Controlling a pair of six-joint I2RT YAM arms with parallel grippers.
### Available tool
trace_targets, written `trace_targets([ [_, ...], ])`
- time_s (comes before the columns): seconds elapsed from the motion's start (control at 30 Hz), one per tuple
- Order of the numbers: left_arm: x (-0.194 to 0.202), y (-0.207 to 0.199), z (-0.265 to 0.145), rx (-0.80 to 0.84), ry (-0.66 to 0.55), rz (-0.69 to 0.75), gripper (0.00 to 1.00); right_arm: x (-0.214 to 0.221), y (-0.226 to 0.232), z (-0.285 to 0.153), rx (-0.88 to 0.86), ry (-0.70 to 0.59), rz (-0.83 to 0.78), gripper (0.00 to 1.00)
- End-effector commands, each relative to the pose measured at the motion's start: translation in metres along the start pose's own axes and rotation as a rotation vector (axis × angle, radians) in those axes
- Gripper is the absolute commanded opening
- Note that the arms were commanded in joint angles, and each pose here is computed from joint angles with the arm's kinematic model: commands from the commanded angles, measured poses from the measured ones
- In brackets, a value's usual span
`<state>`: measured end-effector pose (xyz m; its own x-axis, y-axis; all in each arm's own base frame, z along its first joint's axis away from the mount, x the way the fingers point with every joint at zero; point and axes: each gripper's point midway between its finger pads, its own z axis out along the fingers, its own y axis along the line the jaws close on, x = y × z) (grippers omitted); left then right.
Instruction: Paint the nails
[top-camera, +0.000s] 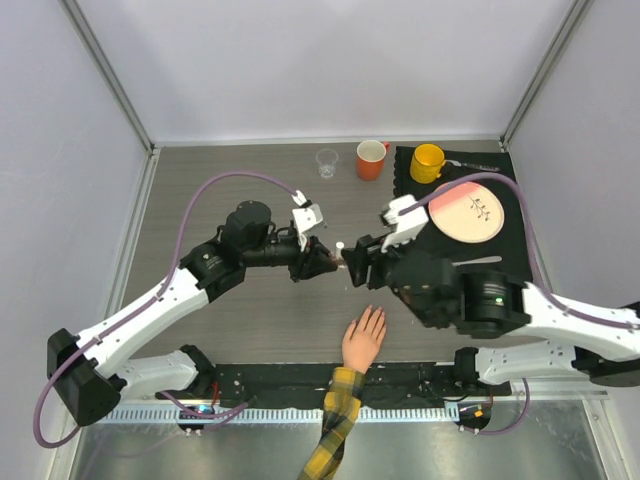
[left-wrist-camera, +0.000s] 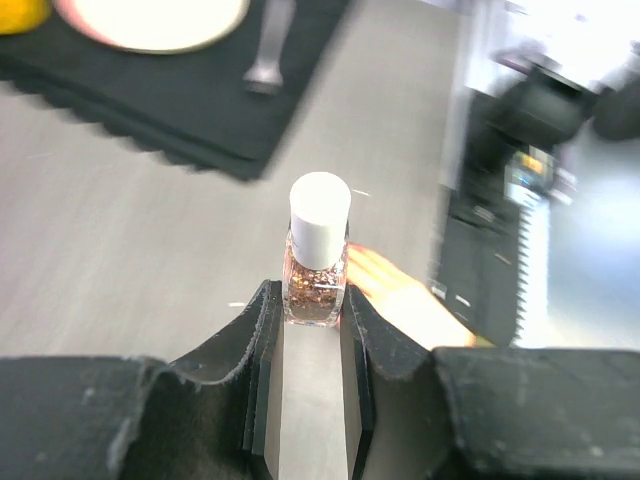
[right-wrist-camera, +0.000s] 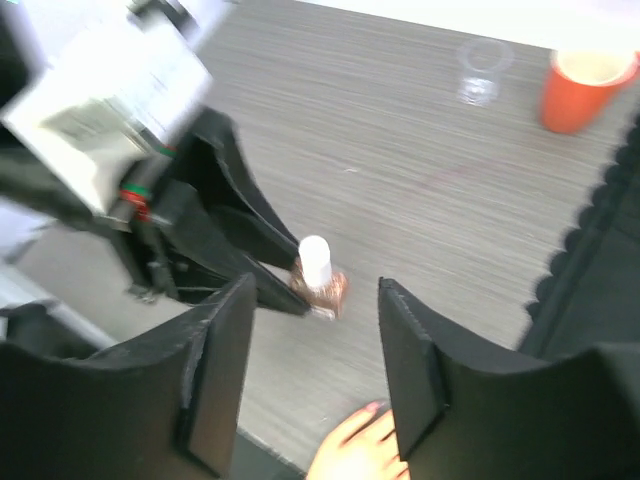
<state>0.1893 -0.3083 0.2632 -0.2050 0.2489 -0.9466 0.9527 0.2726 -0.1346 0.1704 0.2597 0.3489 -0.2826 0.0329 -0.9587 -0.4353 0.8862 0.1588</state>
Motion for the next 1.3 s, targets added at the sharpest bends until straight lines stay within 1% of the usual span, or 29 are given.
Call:
trace_targets([
  [0.0, -0.018, -0.054, -0.01, 0.321, -0.031, 0.064, 0.0, 0.005, 0.028, -0.026, -0.29, 0.065, -0.02, 0.6],
  [0.03, -0.02, -0.071, -0.016, 0.419, -0.044, 0.069, 0.0, 0.005, 0.033, -0.031, -0.331, 0.07, -0.021, 0.61],
  [0.1, -0.027, -0.088, -0.026, 0.514, -0.081, 0.087, 0.0, 0.003, 0.041, -0.042, -0.416, 0.079, -0.032, 0.61],
  [0.13, -0.024, -0.097, -0.03, 0.569, -0.087, 0.085, 0.0, 0.004, 0.048, -0.049, -0.472, 0.09, -0.029, 0.61],
  [0.2, -0.03, -0.104, -0.037, 0.609, -0.124, 0.119, 0.0, 0.001, 0.053, -0.056, -0.522, 0.087, -0.024, 0.6],
  [0.27, -0.029, -0.113, -0.043, 0.663, -0.124, 0.101, 0.0, 0.001, 0.058, -0.062, -0.569, 0.091, -0.023, 0.6],
  [0.43, -0.03, -0.116, -0.045, 0.685, -0.125, 0.094, 0.0, 0.005, 0.063, -0.064, -0.604, 0.098, -0.038, 0.6],
  [0.47, -0.03, -0.117, -0.045, 0.691, -0.127, 0.097, 0.0, 0.005, 0.065, -0.065, -0.617, 0.098, -0.037, 0.58],
  [0.53, -0.031, -0.118, -0.046, 0.692, -0.13, 0.101, 0.0, 0.007, 0.068, -0.065, -0.63, 0.1, -0.044, 0.53],
  [0.6, -0.03, -0.118, -0.046, 0.691, -0.13, 0.103, 0.0, 0.008, 0.071, -0.065, -0.646, 0.101, -0.049, 0.51],
  [0.67, -0.029, -0.118, -0.046, 0.692, -0.127, 0.099, 0.0, 0.01, 0.073, -0.064, -0.651, 0.104, -0.055, 0.42],
  [0.83, -0.031, -0.115, -0.045, 0.66, -0.129, 0.103, 0.0, 0.012, 0.074, -0.062, -0.649, 0.106, -0.075, 0.26],
  [0.87, -0.031, -0.113, -0.044, 0.647, -0.132, 0.108, 0.0, 0.013, 0.073, -0.059, -0.64, 0.108, -0.08, 0.17],
  [0.97, -0.034, -0.102, -0.039, 0.556, -0.137, 0.122, 0.0, 0.018, 0.069, -0.053, -0.603, 0.114, -0.095, 0.01],
  [1.03, -0.036, -0.088, -0.034, 0.459, -0.137, 0.116, 0.0, 0.02, 0.061, -0.043, -0.535, 0.112, -0.111, 0.01],
  [1.07, -0.037, -0.073, -0.028, 0.368, -0.134, 0.106, 0.0, 0.023, 0.056, -0.039, -0.502, 0.118, -0.122, 0.01],
  [1.13, -0.038, -0.053, -0.025, 0.256, -0.131, 0.116, 0.0, 0.026, 0.042, -0.023, -0.374, 0.116, -0.144, 0.01],
  [1.17, -0.04, -0.029, -0.021, 0.115, -0.129, 0.108, 0.0, 0.026, 0.035, -0.016, -0.316, 0.108, -0.155, 0.01],
  [1.23, -0.036, 0.001, -0.021, -0.058, -0.109, 0.084, 0.0, 0.033, 0.026, 0.002, -0.191, 0.115, -0.166, 0.01],
  [1.27, -0.033, 0.027, -0.024, -0.205, -0.094, 0.07, 0.0, 0.027, 0.009, 0.011, -0.052, 0.079, -0.174, 0.01],
])
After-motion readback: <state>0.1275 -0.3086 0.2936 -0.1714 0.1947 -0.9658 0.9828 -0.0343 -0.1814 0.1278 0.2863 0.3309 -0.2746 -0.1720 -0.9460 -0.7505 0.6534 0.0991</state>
